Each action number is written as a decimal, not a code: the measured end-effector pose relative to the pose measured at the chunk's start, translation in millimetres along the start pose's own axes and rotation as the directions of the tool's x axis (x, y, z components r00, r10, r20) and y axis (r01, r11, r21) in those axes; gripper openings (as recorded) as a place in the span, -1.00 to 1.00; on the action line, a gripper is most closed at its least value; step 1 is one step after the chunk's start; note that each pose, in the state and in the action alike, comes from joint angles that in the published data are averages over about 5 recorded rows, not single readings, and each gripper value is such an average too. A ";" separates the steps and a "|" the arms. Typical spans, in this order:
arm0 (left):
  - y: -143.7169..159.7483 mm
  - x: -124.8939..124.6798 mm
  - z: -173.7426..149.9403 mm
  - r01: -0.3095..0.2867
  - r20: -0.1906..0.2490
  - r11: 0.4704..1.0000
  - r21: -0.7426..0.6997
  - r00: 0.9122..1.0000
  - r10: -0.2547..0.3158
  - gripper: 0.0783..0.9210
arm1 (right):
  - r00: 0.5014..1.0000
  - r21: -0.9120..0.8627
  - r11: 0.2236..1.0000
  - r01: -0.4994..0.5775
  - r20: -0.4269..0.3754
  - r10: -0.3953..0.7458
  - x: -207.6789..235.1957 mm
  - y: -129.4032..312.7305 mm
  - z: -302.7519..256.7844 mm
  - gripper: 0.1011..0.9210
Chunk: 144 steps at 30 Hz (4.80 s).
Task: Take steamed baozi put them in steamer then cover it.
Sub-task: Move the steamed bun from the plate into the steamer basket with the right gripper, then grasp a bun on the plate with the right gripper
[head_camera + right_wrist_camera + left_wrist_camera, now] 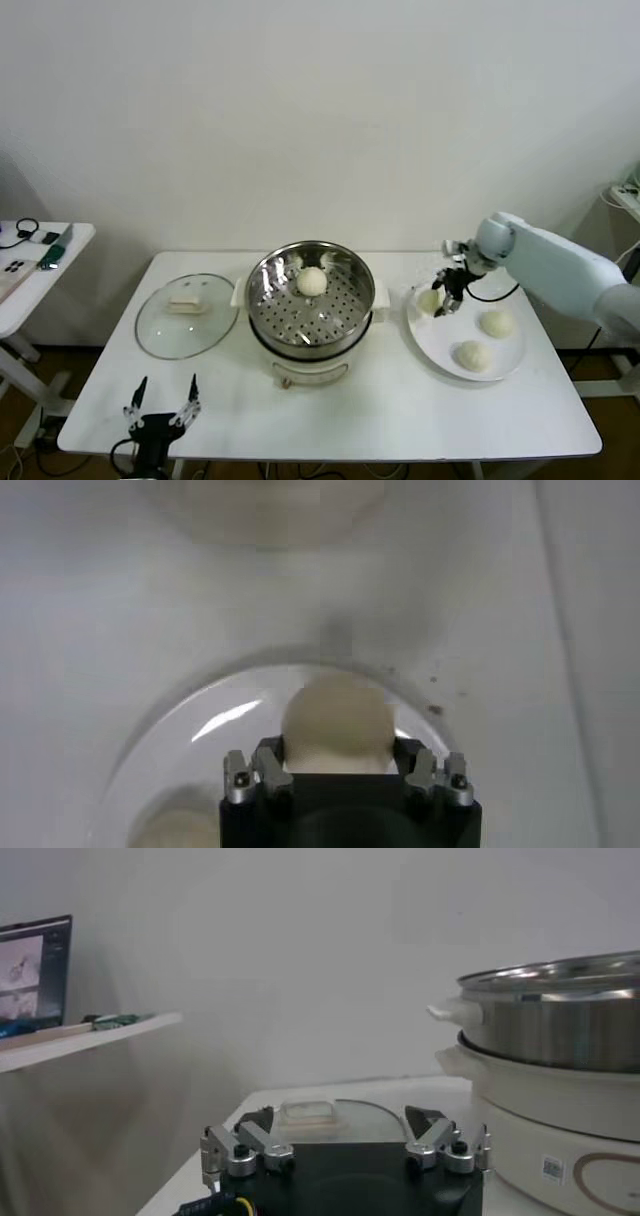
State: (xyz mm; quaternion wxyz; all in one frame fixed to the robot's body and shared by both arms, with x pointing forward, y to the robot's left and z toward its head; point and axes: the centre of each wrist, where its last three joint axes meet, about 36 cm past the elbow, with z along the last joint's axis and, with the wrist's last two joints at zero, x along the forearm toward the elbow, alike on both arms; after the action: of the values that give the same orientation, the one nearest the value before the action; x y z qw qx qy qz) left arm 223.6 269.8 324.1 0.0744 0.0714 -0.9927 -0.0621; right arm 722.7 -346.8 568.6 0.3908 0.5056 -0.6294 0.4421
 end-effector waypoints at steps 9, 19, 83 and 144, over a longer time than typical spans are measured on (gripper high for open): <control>-6.4 -0.7 -4.6 -0.024 0.009 1.000 -0.007 1.000 0.024 0.77 | 0.990 0.023 0.997 -0.068 0.128 0.064 78.7 -11.8 -75.2 0.45; -8.8 0.1 -10.6 -0.045 0.023 0.999 -0.025 0.999 0.045 0.77 | 0.975 0.074 0.996 -0.045 0.219 0.028 78.6 6.9 -170.3 0.45; -5.6 -3.9 -11.8 -0.045 0.030 0.998 -0.043 0.998 0.047 0.77 | 0.983 0.305 0.940 0.155 0.043 -0.176 -58.3 54.5 -312.6 0.76; -0.5 2.2 -12.7 -0.008 -0.006 0.998 -0.056 1.000 0.007 0.77 | 0.954 0.117 0.968 0.220 -0.233 -0.189 -67.9 97.7 88.9 0.76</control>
State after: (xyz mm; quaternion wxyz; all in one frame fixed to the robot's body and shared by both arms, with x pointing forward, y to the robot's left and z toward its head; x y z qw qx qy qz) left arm 223.5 267.5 336.8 0.0796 0.0658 -0.9906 -0.0893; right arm 635.2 -402.1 462.1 0.4648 0.5426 -0.4935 0.4959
